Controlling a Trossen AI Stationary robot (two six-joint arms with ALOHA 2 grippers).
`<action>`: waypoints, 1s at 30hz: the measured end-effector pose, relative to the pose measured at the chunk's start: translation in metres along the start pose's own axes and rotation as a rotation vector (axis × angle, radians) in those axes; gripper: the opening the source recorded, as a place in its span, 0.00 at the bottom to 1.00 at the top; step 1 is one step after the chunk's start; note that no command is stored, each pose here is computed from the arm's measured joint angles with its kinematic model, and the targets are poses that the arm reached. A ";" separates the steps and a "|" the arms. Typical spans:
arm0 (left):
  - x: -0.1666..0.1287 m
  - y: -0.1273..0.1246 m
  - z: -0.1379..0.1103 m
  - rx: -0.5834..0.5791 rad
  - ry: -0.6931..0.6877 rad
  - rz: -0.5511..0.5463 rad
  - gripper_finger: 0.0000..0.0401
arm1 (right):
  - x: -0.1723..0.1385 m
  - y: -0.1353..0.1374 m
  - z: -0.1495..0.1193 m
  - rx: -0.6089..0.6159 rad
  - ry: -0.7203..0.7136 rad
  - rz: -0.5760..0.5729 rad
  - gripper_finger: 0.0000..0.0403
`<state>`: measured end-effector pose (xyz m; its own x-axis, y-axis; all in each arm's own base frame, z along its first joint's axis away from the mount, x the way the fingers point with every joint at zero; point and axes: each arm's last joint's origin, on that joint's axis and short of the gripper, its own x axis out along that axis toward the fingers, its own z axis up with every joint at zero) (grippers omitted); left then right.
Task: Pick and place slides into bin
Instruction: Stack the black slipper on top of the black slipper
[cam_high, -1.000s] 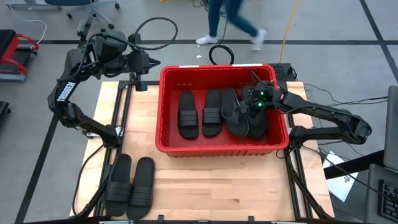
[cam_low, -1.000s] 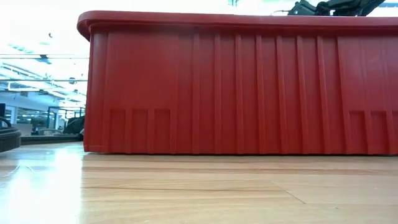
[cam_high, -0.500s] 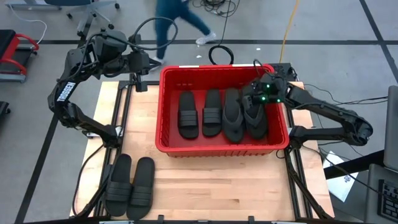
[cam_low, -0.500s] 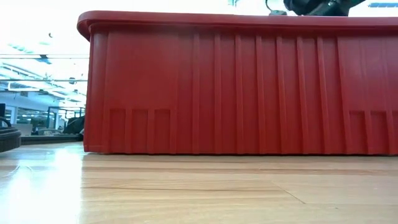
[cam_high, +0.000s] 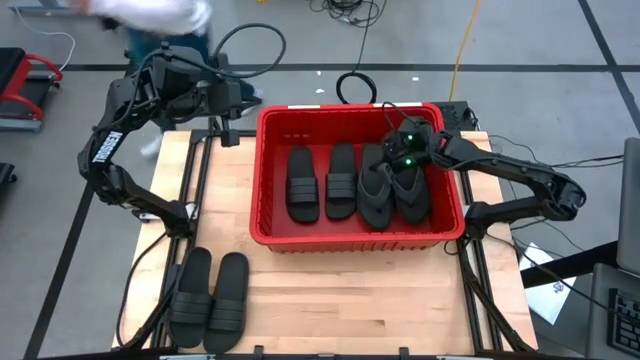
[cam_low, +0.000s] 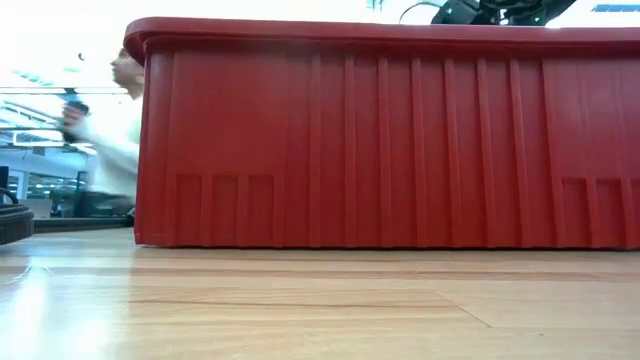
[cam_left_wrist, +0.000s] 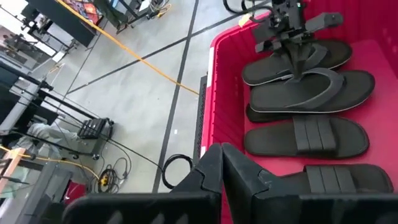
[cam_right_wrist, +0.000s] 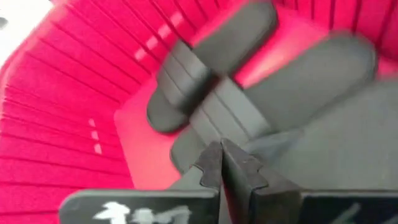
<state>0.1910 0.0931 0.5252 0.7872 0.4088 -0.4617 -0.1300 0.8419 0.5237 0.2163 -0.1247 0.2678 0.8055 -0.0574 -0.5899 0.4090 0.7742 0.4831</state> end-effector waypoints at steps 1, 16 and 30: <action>0.000 0.000 0.000 -0.004 -0.004 -0.005 0.02 | -0.001 0.002 0.003 -0.035 -0.031 0.011 0.01; -0.032 -0.022 0.012 -0.191 -0.365 -0.581 0.00 | -0.042 0.039 0.020 -0.386 -0.359 0.165 0.00; 0.021 -0.089 0.017 -0.378 -0.243 -0.927 0.00 | -0.074 0.064 0.017 -0.666 -0.476 0.390 0.00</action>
<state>0.2295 0.0209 0.4807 0.7702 -0.5047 -0.3899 0.4424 0.8631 -0.2435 0.1900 -0.0816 0.3533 0.9875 0.1453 -0.0619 -0.1435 0.9891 0.0315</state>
